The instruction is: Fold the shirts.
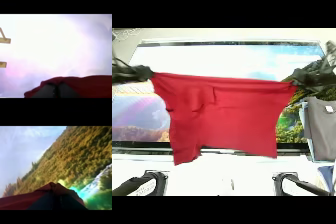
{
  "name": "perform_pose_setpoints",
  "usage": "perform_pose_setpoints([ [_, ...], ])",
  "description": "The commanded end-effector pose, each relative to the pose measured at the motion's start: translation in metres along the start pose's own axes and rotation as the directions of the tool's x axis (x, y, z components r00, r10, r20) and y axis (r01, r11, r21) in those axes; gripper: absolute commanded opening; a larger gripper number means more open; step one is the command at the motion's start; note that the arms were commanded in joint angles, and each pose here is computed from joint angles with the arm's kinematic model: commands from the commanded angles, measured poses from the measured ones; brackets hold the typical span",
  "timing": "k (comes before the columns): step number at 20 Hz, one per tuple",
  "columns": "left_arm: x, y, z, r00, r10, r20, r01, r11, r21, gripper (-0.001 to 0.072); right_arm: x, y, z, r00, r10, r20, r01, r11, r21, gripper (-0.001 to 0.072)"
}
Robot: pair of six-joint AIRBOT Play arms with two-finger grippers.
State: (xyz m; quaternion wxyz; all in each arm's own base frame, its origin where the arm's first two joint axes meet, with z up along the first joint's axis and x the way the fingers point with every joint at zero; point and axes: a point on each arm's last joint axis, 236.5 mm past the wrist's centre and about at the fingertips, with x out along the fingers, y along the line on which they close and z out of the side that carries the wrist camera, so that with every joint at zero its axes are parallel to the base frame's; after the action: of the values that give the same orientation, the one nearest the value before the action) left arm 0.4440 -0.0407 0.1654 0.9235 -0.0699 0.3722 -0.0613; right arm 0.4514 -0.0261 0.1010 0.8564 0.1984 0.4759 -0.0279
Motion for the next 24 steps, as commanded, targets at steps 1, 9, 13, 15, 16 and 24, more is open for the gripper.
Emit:
perform_pose_setpoints([
  [1, 0.080, 0.000, -0.044, 0.990, -0.062, -0.127, 0.047, 0.992, -0.118, 0.0034, 0.060, 0.009, 0.016, 0.994, 0.097, 0.045, -0.105, 0.966, 0.235, 0.0030],
  [9, 0.146, -0.031, -0.098, 0.931, -0.244, -0.272, 0.139, 0.925, -0.354, 0.0108, 0.108, 0.020, 0.003, 0.986, 0.166, -0.013, -0.154, 0.941, 0.301, 0.0100],
  [13, 0.113, 0.009, -0.120, 0.865, -0.235, -0.443, 0.090, 0.942, -0.324, 0.0561, 0.087, -0.012, -0.018, 0.989, 0.074, -0.126, -0.061, 0.993, 0.102, 0.0470],
  [15, 0.089, 0.047, -0.133, 0.824, -0.220, -0.522, 0.023, 0.934, -0.356, 0.0531, 0.070, -0.044, -0.048, 0.963, 0.012, -0.269, 0.011, 0.996, 0.084, 0.0551],
  [16, 0.081, 0.058, -0.146, 0.796, -0.233, -0.558, -0.002, 0.922, -0.387, 0.0418, 0.060, -0.056, -0.069, 0.932, 0.012, -0.361, 0.017, 0.997, 0.078, 0.0546],
  [24, 0.083, 0.056, -0.262, 0.648, -0.305, -0.698, -0.043, 0.901, -0.432, 0.0536, 0.037, -0.078, -0.193, 0.730, 0.063, -0.681, 0.025, 0.993, 0.118, 0.0553],
])
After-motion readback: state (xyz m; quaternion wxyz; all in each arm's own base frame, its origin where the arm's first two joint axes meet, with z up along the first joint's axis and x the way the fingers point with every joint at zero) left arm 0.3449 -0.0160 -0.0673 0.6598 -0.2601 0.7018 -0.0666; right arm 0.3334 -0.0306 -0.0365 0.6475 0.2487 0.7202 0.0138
